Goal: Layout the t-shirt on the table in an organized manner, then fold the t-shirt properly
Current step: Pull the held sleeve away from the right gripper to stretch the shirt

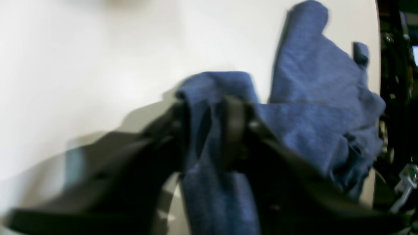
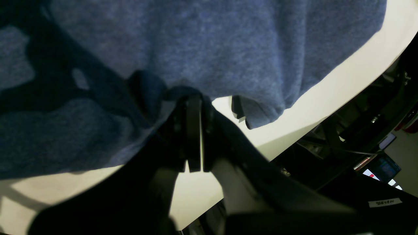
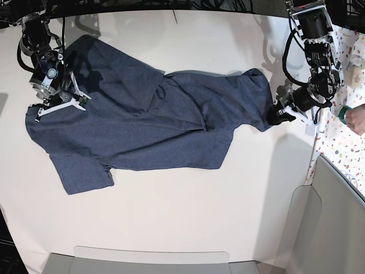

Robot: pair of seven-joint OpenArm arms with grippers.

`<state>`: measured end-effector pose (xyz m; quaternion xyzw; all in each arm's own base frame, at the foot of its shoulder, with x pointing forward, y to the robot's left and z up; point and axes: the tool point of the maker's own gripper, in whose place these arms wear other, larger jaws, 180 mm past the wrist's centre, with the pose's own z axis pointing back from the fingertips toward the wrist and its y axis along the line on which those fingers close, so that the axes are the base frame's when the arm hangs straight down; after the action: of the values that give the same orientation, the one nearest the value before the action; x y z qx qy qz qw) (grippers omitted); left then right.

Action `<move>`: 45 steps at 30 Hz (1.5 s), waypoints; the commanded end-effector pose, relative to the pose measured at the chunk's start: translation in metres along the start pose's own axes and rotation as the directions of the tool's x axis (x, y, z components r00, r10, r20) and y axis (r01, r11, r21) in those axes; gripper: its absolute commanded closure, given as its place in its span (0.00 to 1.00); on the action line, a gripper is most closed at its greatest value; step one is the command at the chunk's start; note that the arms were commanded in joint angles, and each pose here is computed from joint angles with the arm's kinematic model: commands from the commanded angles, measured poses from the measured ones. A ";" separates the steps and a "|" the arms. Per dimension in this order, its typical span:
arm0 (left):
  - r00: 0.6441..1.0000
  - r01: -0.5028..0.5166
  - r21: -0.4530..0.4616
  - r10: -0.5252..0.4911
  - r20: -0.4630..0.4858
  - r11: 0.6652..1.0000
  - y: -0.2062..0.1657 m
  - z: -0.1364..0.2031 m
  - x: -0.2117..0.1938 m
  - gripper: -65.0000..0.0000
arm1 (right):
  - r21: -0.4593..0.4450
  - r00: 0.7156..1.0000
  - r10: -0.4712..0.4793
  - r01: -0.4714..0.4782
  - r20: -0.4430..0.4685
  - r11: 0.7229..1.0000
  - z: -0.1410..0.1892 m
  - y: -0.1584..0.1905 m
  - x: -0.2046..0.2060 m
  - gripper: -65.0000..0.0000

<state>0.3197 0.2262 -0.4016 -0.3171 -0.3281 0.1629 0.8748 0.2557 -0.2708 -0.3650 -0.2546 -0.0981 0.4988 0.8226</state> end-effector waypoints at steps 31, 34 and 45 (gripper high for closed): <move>0.880 0.467 -0.228 -0.475 0.021 0.854 -0.111 0.118 0.011 1.00 | -0.088 0.998 -0.056 0.054 -0.016 0.995 -0.009 -0.057 -0.004 1.00; 0.858 0.480 -0.231 -0.508 -0.079 0.846 -0.105 0.126 -0.020 1.00 | -0.082 0.998 -0.059 0.057 -0.015 0.995 -0.010 -0.055 -0.003 1.00; 0.832 0.405 -0.236 -0.463 -0.305 0.883 -0.080 0.143 -0.092 1.00 | -0.107 0.997 -0.073 0.072 -0.009 0.992 -0.007 -0.068 -0.003 1.00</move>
<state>0.1597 0.1839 -0.3161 -0.3285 -0.2344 -0.1172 0.9074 0.3000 -0.2919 -0.3522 -0.2756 -0.1185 0.4670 0.8318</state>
